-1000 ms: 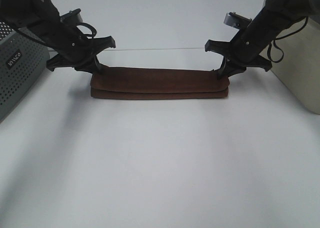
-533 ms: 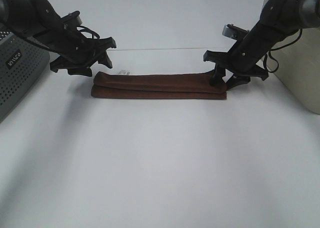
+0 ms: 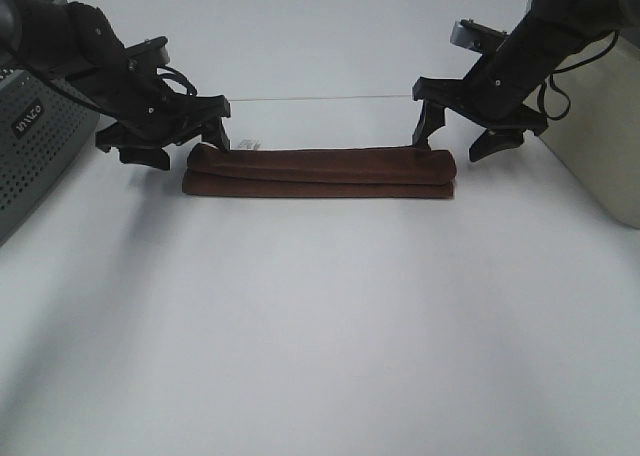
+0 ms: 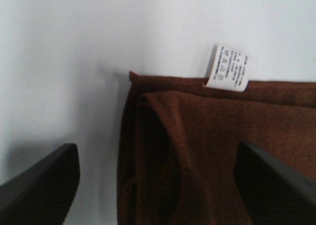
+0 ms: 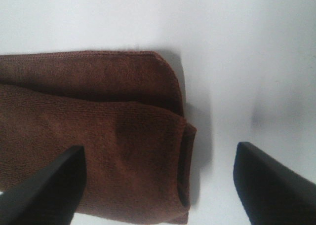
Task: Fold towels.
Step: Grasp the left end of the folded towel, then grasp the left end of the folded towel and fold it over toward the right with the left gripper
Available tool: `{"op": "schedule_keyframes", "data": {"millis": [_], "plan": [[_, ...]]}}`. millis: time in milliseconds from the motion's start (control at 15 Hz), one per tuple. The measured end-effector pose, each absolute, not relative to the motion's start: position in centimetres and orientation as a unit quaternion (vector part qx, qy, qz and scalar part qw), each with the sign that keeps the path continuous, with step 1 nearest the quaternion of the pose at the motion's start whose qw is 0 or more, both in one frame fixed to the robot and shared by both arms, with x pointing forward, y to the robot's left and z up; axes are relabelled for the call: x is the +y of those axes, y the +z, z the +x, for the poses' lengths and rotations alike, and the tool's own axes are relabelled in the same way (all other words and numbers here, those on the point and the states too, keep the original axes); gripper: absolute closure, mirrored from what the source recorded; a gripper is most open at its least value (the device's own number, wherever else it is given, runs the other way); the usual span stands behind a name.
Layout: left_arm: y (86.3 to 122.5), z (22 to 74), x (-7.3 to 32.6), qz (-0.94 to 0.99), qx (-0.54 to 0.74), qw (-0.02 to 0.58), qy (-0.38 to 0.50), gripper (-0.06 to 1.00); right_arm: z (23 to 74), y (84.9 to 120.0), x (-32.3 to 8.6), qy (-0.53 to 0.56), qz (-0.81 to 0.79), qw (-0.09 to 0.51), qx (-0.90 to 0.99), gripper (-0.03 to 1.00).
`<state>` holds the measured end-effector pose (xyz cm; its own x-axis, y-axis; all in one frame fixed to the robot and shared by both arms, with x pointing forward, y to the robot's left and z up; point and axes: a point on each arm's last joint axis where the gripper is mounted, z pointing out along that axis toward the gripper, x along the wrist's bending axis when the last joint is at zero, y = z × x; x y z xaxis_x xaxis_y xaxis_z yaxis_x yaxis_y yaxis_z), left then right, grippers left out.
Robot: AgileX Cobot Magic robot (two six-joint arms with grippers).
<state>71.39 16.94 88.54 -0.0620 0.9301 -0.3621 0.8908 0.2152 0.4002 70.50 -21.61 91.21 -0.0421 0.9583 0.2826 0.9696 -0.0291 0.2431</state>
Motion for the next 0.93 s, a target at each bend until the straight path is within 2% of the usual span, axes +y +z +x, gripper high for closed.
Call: {"op": "schedule_keyframes", "data": {"millis": [133,267,333,533,600,800,933], "plan": [[87.4,71.4,16.7,0.610,0.742,0.279,0.013,0.18,70.5,91.2,-21.6,-0.189,-0.692,0.015,-0.697,0.20],[87.1,71.4,16.6,0.603,0.747,0.280,0.006,0.28,70.5,91.2,-21.6,-0.188,-0.691,0.014,-0.697,0.20],[87.0,71.3,16.6,0.603,0.748,0.278,0.004,0.37,70.5,91.2,-21.6,-0.188,-0.691,0.014,-0.697,0.20],[86.6,71.2,16.6,0.610,0.746,0.267,0.000,0.77,70.5,91.2,-21.6,-0.187,-0.692,0.015,-0.697,0.20],[86.6,71.2,16.7,0.613,0.744,0.265,0.003,0.85,70.5,91.2,-21.6,-0.187,-0.692,0.015,-0.697,0.20],[88.3,71.0,17.6,0.644,0.724,0.244,0.028,0.88,70.5,91.2,-21.6,-0.187,-0.692,0.015,-0.697,0.20],[91.0,70.8,19.4,0.650,0.723,0.227,0.056,0.88,70.4,91.2,-21.6,-0.185,-0.692,0.018,-0.698,0.20]]}}
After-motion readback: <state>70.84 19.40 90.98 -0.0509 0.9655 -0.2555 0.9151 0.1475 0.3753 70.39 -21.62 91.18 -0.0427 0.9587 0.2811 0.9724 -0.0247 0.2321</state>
